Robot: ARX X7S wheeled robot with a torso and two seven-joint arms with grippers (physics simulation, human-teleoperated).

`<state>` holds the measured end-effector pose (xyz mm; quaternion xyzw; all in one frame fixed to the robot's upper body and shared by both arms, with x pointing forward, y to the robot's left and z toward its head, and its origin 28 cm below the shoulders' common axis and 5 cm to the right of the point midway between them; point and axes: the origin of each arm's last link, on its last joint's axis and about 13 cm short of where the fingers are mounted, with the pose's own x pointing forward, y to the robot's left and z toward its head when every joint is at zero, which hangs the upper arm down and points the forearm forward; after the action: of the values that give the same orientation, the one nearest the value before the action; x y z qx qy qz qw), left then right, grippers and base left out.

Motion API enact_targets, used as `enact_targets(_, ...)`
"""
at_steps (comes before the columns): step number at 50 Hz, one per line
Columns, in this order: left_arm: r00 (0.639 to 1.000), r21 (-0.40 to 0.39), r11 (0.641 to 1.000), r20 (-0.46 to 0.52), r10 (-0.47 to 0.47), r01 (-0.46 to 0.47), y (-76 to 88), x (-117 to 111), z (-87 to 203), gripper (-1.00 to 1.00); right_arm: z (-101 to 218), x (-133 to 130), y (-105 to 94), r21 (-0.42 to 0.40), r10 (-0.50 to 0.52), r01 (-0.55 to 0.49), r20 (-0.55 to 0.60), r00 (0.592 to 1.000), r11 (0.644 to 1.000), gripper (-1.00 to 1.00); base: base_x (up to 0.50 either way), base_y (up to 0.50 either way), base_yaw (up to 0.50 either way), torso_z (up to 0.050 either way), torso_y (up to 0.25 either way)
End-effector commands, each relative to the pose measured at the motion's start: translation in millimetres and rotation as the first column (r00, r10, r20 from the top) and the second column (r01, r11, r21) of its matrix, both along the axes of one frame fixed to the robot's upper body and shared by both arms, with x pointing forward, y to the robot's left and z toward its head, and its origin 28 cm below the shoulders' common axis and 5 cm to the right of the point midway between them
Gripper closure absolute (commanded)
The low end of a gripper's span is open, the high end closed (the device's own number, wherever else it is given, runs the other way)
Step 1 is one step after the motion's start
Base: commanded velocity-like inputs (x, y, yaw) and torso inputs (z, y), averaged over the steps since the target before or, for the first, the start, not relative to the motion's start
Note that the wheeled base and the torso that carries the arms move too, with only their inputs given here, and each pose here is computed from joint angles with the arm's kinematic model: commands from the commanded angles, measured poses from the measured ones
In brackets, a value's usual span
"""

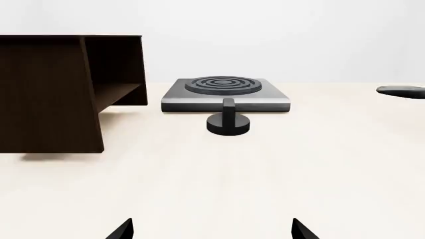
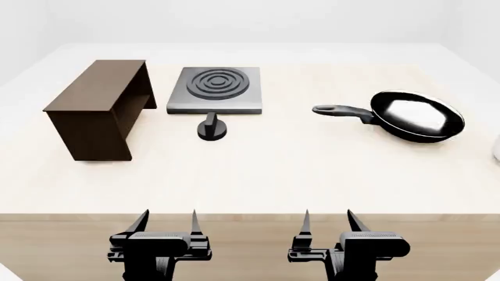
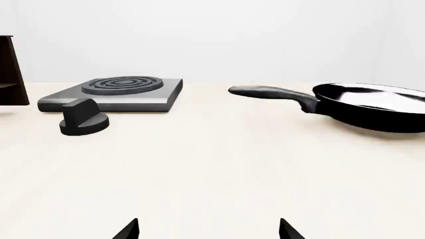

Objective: Put the frying pan on top of the cabinet.

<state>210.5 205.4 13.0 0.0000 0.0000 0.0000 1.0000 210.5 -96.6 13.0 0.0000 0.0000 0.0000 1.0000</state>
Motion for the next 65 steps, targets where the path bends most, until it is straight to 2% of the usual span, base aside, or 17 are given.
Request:
enact_targets(1,1.000,-0.002,1.000,-0.009,-0.011,0.011,-0.6,-0.8,-0.2,-1.00,-0.1,0.3,-0.5,-0.009,-0.018,0.019,0.010,1.000,1.000,-1.00,0.00,0.00,0.00,0.000,0.000)
enact_targets(5,1.000,0.007,1.000,-0.014,-0.013,0.013,-1.3,-1.3,-1.4,-1.00,-4.4,3.6,-1.6,-0.008,-0.030,0.030,-0.020,0.999,1.000,-1.00,0.00,0.00,0.00,0.000,0.000)
enact_targets(11,1.000,0.027,0.999,-0.018,-0.021,0.022,-2.1,-1.0,-2.6,-1.00,-2.6,2.0,-0.8,0.020,0.005,-0.004,-0.021,1.000,1.000,-1.00,0.00,0.00,0.00,0.000,0.000)
enact_targets(21,0.999,0.029,0.999,-0.029,-0.035,0.036,-2.1,-1.5,-3.4,-1.00,-3.6,0.4,-0.1,0.028,0.033,-0.033,-0.019,0.999,0.999,-1.00,0.00,-0.50,0.00,0.000,0.000)
enact_targets(44,0.998,0.028,0.999,-0.037,-0.041,0.042,-2.4,-1.9,-1.8,-1.00,3.4,2.4,-2.5,0.066,-0.007,0.009,-0.024,1.000,0.998,-1.00,0.00,-0.44,0.00,0.000,0.000)
enact_targets(49,0.999,0.052,0.999,-0.047,-0.015,0.017,1.0,1.7,31.8,-1.00,28.3,2.4,-6.3,0.030,-0.034,0.034,0.003,0.999,0.999,-1.00,0.00,0.00,0.00,0.000,0.000)
enact_targets(51,1.000,0.116,0.993,0.002,-0.011,0.010,2.6,3.5,63.7,-1.00,58.3,4.9,-11.8,0.000,-0.059,0.059,0.065,0.996,0.998,-1.00,0.00,0.00,0.00,0.000,0.000)
enact_targets(52,1.000,0.133,0.991,0.011,-0.012,0.010,3.3,4.0,76.0,-1.00,70.2,4.8,-15.1,0.022,-0.055,0.054,0.087,0.995,0.998,-1.00,0.00,0.00,0.00,0.000,0.000)
enact_targets(55,0.999,0.126,0.992,0.019,-0.034,0.031,4.6,3.2,95.3,-1.00,93.0,7.1,-20.5,0.009,-0.116,0.116,0.117,0.986,0.993,-1.00,0.00,0.00,0.00,0.000,0.000)
enact_targets(58,0.999,0.117,0.993,0.028,-0.036,0.033,6.6,6.1,100.3,-1.00,99.4,5.3,-21.1,-0.003,-0.117,0.118,0.136,0.984,0.993,-1.00,0.04,0.00,0.00,0.000,0.000)
enact_targets(65,1.000,0.121,0.992,0.015,-0.019,0.017,7.5,8.7,91.6,-1.00,93.9,4.0,-20.3,-0.006,-0.099,0.100,0.123,0.988,0.995,-1.00,0.38,0.00,0.00,0.000,0.000)
